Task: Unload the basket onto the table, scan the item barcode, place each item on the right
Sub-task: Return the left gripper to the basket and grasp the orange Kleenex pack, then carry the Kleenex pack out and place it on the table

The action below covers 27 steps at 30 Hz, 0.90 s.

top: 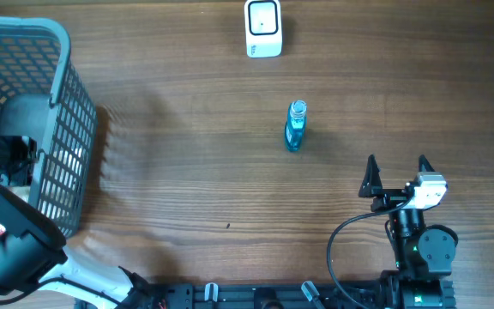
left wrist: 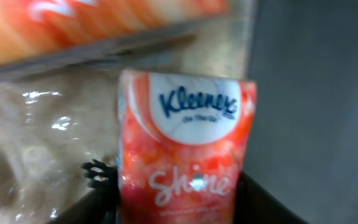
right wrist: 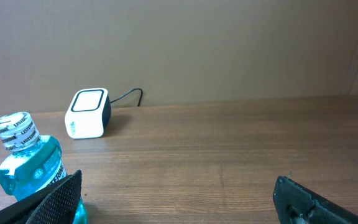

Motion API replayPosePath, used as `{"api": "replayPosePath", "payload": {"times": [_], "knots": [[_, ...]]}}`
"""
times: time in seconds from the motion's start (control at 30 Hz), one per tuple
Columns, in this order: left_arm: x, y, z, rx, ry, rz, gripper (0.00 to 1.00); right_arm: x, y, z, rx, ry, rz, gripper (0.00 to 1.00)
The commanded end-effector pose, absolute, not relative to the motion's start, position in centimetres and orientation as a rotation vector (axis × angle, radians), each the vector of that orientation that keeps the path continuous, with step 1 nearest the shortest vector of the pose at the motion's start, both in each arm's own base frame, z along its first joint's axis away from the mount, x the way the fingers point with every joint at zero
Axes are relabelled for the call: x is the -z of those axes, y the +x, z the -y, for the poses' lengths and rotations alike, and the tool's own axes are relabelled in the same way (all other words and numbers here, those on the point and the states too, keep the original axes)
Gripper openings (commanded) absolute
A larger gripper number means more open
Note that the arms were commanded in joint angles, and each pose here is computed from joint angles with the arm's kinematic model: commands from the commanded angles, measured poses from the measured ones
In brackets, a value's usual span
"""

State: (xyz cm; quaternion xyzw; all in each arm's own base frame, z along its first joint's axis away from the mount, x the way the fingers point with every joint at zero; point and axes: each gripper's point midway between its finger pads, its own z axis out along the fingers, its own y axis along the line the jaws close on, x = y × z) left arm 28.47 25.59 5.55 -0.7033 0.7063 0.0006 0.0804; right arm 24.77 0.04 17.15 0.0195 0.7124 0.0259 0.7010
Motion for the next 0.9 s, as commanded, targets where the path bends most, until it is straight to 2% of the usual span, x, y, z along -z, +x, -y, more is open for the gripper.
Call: {"api": "replayPosePath", "payload": {"times": [0.0,0.03,0.2,0.37,0.57,0.67,0.87], "knots": [[-5.0,28.0,-25.4,-0.013,-2.108,-2.126,0.12,-17.3,24.8,-0.3,-0.081,0.043,-1.582,1.00],[-5.0,28.0,-25.4,-0.013,-2.108,-2.126,0.05,-17.3,24.8,-0.3,-0.081,0.043,-1.582,1.00],[-6.6,28.8,-24.9,0.079,-2.072,-2.099,0.04,-17.3,24.8,-0.3,-0.081,0.043,-1.582,1.00],[-15.4,30.5,-24.3,0.213,-1.882,-1.950,0.04,-17.3,24.8,-0.3,-0.081,0.043,-1.582,1.00],[-26.5,29.8,-20.9,0.362,-1.616,-1.769,0.04,-17.3,24.8,-0.3,-0.081,0.043,-1.582,1.00],[-32.6,29.0,-16.1,0.510,-1.410,-1.711,0.04,-17.3,24.8,-0.3,-0.081,0.043,-1.582,1.00],[-38.8,28.3,-5.4,0.684,-0.993,-1.769,0.04,-17.3,24.8,-0.3,-0.081,0.043,-1.582,1.00]]}}
